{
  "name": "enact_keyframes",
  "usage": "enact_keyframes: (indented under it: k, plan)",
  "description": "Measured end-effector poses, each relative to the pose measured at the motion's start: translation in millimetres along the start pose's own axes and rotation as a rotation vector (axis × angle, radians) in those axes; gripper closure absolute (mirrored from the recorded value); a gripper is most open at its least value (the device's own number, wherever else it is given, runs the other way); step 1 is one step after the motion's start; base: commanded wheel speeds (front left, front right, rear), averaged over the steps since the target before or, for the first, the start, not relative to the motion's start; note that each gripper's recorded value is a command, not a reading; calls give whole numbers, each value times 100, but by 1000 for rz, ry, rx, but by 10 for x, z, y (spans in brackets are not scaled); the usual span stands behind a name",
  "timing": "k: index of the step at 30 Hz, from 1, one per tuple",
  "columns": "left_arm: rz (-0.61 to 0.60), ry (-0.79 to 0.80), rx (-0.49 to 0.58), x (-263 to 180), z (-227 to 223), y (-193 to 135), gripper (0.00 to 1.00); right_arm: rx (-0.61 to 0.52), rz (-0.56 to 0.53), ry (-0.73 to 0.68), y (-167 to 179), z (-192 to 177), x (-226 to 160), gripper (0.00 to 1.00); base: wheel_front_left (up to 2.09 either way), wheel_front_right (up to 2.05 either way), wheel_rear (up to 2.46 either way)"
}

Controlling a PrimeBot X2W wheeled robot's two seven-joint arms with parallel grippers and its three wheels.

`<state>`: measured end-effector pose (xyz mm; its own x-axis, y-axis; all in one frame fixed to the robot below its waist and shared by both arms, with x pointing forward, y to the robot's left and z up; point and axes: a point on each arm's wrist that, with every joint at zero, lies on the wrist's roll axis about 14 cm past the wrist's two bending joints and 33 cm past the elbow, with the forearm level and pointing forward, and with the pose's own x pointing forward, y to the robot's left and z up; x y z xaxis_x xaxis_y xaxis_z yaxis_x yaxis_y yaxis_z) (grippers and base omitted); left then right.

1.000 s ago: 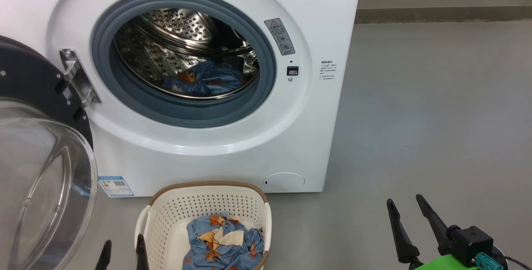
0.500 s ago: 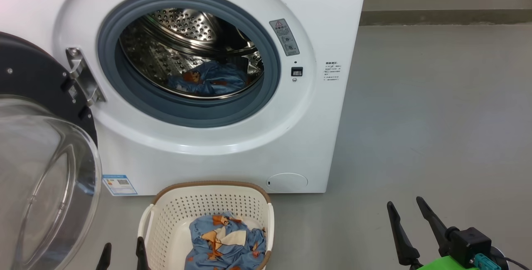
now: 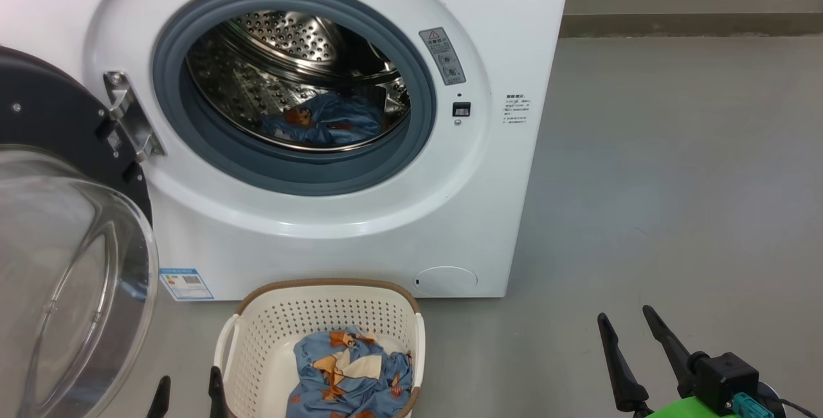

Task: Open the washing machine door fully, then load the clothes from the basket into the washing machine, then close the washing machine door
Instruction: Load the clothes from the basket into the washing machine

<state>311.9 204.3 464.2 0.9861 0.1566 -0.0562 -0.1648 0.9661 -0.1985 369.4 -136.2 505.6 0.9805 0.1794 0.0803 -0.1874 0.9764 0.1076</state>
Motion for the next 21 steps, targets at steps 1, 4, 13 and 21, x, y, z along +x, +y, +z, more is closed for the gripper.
enact_keyframes:
  k: [1, 4, 13, 21]
  plan:
    - [-1, 0, 0, 1, -1, -2, 0, 0, 0, 0, -1, 0, -1, 0, 0, 0, 0]
    - [-4, 3, 1, 7, -8, -13, 0, 0, -4, 2, -11, -5, -6, 0, 0, 0, 0]
    - [-26, 26, 5, 53, -72, -88, 0, 2, -28, 12, -85, -38, -47, 0, 0, 0, 0]
    - [-76, 123, -1, 118, -350, -229, 0, 4, -76, 23, -234, -75, -111, 0, 0, 0, 0]
